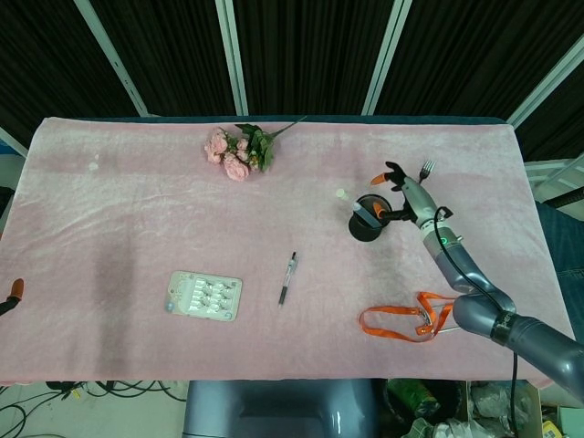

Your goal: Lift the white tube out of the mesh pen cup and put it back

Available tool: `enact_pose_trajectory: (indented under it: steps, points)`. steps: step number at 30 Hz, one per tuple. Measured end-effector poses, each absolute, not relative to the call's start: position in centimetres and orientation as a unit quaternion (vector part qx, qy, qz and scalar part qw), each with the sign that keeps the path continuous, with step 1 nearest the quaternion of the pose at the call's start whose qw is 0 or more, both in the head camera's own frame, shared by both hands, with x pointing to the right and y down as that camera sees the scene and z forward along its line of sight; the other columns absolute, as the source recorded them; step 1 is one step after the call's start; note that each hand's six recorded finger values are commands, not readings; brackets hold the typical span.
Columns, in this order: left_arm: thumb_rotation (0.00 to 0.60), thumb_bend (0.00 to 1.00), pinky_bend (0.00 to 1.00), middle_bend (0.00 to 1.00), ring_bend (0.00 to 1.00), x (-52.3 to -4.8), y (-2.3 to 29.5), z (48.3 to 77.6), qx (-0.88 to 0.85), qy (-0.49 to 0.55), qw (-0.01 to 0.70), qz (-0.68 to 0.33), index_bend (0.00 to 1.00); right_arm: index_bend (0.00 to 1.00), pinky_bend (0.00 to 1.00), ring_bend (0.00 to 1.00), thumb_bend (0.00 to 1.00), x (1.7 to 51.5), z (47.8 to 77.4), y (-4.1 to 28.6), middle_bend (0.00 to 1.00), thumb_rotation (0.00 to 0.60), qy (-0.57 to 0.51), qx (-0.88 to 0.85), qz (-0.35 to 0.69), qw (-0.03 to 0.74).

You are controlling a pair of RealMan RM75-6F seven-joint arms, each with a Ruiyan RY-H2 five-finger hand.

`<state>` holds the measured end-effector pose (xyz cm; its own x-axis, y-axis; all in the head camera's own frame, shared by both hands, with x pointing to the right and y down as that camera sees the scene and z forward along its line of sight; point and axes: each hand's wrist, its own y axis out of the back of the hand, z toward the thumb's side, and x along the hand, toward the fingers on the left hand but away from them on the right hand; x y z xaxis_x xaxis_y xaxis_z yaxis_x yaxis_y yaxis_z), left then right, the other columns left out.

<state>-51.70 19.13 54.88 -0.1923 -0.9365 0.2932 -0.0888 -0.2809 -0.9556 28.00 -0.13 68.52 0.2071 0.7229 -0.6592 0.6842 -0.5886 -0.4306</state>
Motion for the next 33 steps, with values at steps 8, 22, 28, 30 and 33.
enact_pose_trajectory:
  steps: [8,22,28,30,33]
  points:
    - [0.600,0.34,0.00,0.10,0.00,-51.7,19.2,54.8,-0.527,0.487,0.352,-0.601,0.13,0.17,0.19,0.07,0.32,31.3,64.4,-0.6,0.01,0.600,-0.494,-0.767,0.406,0.051]
    - [0.600,0.34,0.00,0.10,0.00,-51.8,19.7,54.2,-0.529,0.487,0.335,-0.608,0.13,0.10,0.19,0.07,0.30,39.6,56.4,12.8,0.01,0.600,-0.488,-0.691,0.442,0.298]
    - [0.600,0.34,0.00,0.10,0.00,-52.0,19.7,54.2,-0.530,0.486,0.332,-0.611,0.13,0.09,0.19,0.07,0.30,40.7,55.4,20.1,0.01,0.600,-0.456,-0.662,0.483,0.347]
    - [0.600,0.34,0.00,0.10,0.00,-52.0,19.6,54.3,-0.530,0.484,0.333,-0.611,0.13,0.09,0.19,0.07,0.30,40.7,55.4,21.0,0.01,0.600,-0.448,-0.659,0.491,0.352]
    - [0.600,0.34,0.00,0.10,0.00,-51.9,19.6,54.5,-0.532,0.482,0.335,-0.611,0.13,0.09,0.19,0.07,0.30,40.6,55.5,21.9,0.01,0.600,-0.435,-0.656,0.502,0.359]
